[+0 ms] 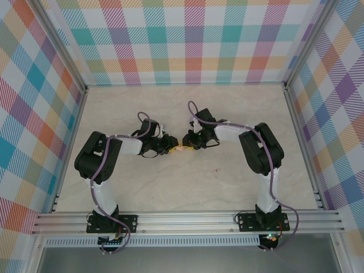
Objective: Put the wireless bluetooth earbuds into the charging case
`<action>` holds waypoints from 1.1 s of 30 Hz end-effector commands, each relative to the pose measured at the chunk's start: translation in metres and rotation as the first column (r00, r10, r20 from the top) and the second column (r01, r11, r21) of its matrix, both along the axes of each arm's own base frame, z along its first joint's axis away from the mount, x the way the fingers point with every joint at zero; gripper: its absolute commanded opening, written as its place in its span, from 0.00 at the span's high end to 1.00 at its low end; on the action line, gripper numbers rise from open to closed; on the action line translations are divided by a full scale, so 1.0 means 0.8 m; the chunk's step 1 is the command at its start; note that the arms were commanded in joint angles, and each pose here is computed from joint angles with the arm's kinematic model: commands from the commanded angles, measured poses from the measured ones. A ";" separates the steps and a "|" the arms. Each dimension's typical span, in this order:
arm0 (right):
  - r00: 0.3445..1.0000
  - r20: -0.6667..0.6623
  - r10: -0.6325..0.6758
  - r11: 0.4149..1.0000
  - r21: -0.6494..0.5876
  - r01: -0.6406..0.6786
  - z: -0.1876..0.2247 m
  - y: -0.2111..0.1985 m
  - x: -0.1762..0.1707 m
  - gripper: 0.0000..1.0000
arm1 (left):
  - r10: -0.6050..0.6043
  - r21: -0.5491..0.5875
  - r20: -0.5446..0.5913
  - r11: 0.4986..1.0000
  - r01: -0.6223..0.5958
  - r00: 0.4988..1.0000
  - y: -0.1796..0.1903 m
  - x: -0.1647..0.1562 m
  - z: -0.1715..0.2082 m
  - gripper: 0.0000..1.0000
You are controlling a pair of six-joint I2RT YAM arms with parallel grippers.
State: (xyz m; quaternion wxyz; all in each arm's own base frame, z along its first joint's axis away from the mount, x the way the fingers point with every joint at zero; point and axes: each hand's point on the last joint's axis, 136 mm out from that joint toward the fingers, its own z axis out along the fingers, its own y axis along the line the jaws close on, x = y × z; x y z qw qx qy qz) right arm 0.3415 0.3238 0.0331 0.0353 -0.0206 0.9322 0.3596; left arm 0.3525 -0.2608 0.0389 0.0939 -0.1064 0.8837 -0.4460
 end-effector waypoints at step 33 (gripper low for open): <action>0.943 0.321 0.082 0.895 0.392 -0.212 0.179 -0.039 -0.022 0.46 | -0.030 -0.189 0.443 0.974 0.126 0.896 -0.021 -0.013 0.197 0.72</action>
